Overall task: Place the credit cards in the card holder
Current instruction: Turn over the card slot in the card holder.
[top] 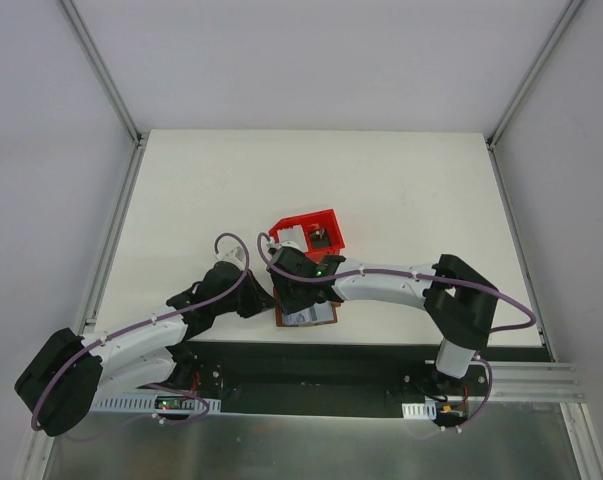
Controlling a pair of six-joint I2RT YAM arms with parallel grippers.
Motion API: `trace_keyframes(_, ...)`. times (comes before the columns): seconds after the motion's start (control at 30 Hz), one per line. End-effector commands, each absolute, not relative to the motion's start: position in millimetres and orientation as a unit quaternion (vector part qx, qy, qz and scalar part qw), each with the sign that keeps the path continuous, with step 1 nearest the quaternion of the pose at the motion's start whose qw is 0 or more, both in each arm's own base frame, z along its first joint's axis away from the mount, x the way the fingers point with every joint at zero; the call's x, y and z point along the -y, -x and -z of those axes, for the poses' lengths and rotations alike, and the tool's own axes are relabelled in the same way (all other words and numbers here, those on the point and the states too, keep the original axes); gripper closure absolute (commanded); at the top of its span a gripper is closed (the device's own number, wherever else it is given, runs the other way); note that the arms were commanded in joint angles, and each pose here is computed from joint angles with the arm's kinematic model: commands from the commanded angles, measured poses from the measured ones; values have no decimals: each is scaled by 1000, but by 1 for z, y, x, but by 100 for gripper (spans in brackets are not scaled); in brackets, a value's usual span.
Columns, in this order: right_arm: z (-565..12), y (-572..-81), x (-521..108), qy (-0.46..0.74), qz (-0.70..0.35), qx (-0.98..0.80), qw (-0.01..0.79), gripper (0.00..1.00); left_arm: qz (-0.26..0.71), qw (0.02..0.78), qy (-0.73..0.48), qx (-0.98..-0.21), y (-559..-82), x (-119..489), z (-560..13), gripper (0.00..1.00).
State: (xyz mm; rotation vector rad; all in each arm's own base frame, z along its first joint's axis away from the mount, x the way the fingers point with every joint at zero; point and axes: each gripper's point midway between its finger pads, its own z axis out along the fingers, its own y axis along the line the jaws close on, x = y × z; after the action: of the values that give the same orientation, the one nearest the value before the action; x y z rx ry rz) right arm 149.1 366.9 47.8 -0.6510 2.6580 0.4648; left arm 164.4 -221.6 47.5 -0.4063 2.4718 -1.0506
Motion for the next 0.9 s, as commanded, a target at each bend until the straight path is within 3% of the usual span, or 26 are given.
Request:
trace_keyframes(0.0,-68,-150,-368,230,-186,-934,201,65,379,213,150,-888,-164,219,-48,100)
trace_keyframes(0.27,-80,-158,-363,197,-203,-931,231,61,376,213,153,-889,-163,217,-45,100)
trace_keyframes(0.87,-52,-153,-372,211,-189,-941,185,56,375,210,152,-890,-163,218,-44,100)
